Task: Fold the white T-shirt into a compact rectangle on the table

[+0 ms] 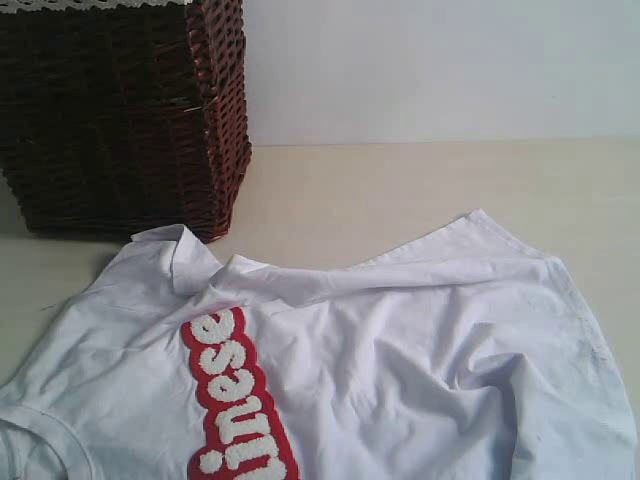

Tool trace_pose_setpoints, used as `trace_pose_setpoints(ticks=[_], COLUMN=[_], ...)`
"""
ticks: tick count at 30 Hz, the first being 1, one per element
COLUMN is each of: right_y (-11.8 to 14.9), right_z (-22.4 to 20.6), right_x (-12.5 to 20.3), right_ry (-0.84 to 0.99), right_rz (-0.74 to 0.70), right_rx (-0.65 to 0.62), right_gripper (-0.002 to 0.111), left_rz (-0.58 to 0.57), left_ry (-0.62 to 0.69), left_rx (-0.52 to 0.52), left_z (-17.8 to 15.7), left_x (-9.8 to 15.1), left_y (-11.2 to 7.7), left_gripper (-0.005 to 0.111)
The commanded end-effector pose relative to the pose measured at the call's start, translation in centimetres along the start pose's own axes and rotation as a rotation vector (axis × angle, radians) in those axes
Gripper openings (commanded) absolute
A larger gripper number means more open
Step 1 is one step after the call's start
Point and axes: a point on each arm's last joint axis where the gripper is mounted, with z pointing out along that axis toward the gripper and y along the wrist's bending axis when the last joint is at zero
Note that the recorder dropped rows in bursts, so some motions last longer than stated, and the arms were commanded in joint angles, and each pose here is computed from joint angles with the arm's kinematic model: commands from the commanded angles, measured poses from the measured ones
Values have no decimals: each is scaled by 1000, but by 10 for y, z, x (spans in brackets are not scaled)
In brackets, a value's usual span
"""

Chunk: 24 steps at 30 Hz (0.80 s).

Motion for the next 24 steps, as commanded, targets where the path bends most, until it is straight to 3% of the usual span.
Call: trace_pose_setpoints(ticks=[1, 6, 13, 19, 24], right_y=[0, 0, 0, 0, 0], right_z=[0, 0, 0, 0, 0], right_x=[0, 0, 0, 0, 0], right_ry=[-13, -13, -13, -13, -13], right_rz=[-4, -4, -4, -4, -4], right_rx=[1, 1, 1, 1, 1], right_gripper=[0, 0, 0, 0, 0], left_rz=[-1, 16, -5, 43, 51], left_ry=[-156, -180, 15, 56, 59], left_rx=[6, -6, 42, 154, 161], left_z=[-58, -86, -79, -80, -80], left_x=[6, 57, 146, 151, 152], left_y=[-10, -23, -42, -53, -53], left_gripper=[0, 0, 0, 0, 0])
